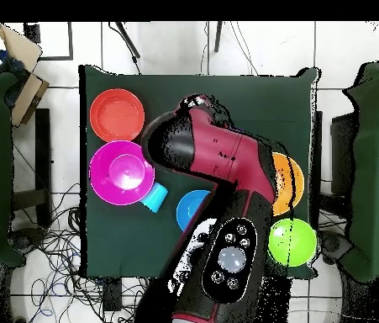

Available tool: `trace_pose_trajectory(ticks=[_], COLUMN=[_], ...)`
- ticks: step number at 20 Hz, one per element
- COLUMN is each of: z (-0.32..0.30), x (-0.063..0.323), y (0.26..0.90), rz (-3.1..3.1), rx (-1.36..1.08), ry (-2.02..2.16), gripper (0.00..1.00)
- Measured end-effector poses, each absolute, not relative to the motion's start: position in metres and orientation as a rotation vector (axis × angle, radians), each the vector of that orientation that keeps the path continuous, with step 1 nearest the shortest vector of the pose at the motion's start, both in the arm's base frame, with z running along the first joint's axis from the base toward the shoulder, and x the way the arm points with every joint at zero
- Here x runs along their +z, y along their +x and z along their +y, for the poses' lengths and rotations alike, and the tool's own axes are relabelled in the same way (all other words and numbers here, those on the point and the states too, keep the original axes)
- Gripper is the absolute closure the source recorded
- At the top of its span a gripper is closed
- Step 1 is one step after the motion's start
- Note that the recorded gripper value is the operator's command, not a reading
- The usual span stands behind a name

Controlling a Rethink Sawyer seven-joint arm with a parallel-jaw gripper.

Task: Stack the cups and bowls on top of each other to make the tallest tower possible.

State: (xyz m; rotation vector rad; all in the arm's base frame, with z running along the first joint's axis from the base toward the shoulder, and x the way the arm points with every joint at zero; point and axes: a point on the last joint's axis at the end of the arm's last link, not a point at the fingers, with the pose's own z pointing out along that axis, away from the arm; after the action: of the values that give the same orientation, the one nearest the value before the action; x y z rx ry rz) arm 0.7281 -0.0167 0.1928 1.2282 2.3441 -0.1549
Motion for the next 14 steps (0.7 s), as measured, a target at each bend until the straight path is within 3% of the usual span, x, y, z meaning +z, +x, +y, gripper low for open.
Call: trace_pose_trajectory(ticks=[14], z=[-0.013], x=[0.163], y=[0.69], rz=[2.265], rx=[-0.155], ry=[1.24], gripper=[0.0])
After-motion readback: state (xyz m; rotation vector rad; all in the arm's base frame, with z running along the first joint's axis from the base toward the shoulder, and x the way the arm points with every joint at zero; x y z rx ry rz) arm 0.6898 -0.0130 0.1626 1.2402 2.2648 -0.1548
